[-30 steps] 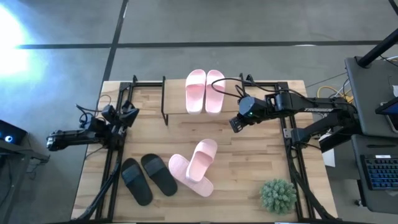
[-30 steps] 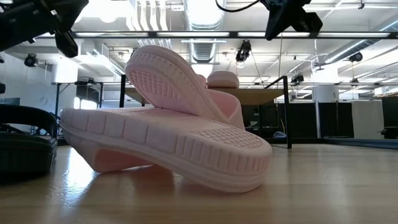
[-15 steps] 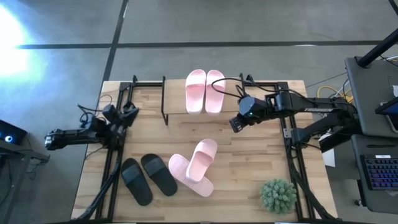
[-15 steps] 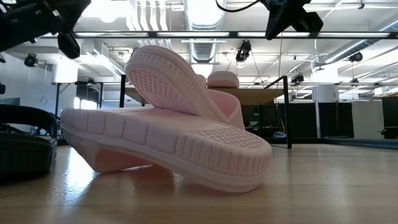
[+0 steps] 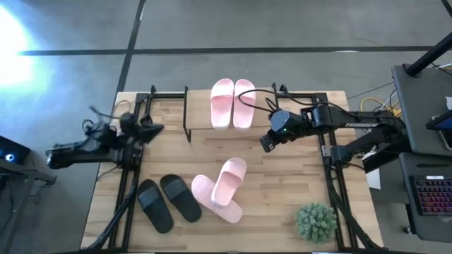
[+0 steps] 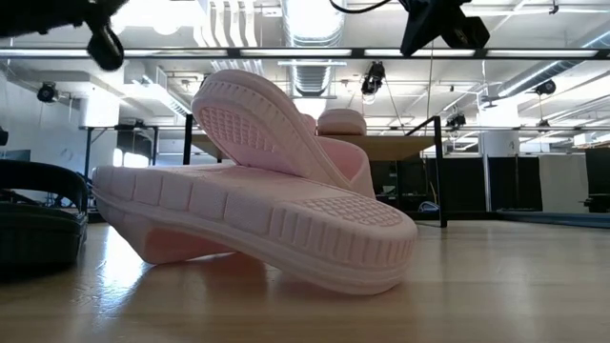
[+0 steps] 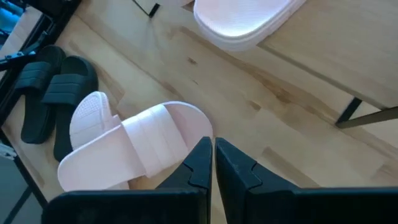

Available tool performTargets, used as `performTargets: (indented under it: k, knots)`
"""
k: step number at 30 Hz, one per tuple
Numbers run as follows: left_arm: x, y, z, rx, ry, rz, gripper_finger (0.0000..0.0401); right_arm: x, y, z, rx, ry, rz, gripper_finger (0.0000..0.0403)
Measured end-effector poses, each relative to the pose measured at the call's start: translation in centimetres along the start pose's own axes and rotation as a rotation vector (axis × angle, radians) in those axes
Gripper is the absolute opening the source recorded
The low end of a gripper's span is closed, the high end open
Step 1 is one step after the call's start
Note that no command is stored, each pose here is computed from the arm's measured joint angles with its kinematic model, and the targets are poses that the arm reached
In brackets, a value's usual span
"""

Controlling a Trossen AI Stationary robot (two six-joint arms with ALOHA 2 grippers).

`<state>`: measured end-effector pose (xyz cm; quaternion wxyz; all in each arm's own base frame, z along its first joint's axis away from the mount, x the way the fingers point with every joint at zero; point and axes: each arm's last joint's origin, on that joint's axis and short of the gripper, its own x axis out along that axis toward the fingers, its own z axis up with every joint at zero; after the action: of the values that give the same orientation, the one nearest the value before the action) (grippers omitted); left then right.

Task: Pick and place slides into the shelf
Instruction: Put the pink slide under the shelf

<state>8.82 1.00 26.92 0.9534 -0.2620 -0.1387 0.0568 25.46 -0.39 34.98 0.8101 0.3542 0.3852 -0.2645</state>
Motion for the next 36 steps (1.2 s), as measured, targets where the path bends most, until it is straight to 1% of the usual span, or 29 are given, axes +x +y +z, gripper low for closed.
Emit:
performTargets:
  k: [2,4,7,11,14,17,20,25,27,29,32,36]
  knots:
    - [0.4,-0.5,1.0,0.063,0.166,0.142,0.0,0.0,0.0,0.0,0.0,0.0,0.001,0.0013]
    - [0.8,-1.3,2.4,0.15,0.292,0.211,0.0,0.0,0.1,-0.1,-0.001,0.005,0.006,0.0013]
    - [1.6,-2.6,4.5,0.274,0.435,0.269,0.0,-0.1,0.4,-0.5,0.001,0.01,0.015,0.0013]
    - [2.8,-3.9,6.4,0.388,0.596,0.329,0.0,-0.3,1.0,-1.2,-0.022,0.023,0.033,0.0013]
    - [4.0,-4.6,7.1,0.441,0.722,0.344,0.0,-0.2,1.5,-1.8,-0.037,0.034,0.043,0.0013]
    - [5.2,-5.2,6.7,0.499,0.842,0.355,0.0,0.1,1.9,-2.3,-0.031,0.048,0.043,0.0013]
    - [6.2,-6.2,6.4,0.56,0.88,0.351,0.0,0.5,2.3,-2.6,-0.021,0.06,0.035,0.0013]
    - [7.7,-9.7,6.9,0.631,0.831,0.24,0.0,1.5,2.8,-2.7,-0.007,0.068,0.032,0.0013]
    - [7.8,-11.1,7.3,0.672,0.815,0.215,0.0,1.9,3.3,-2.7,-0.035,0.064,0.055,0.0013]
    - [7.8,-12.2,7.3,0.707,0.826,0.192,0.0,2.2,4.0,-2.6,-0.083,0.039,0.103,0.0013]
    - [7.3,-13.1,7.0,0.712,0.855,0.216,0.0,2.2,5.3,-2.9,-0.156,0.008,0.195,0.0013]
    - [6.2,-13.3,6.3,0.68,0.916,0.279,0.0,2.2,6.6,-4.0,-0.215,0.001,0.259,0.0013]
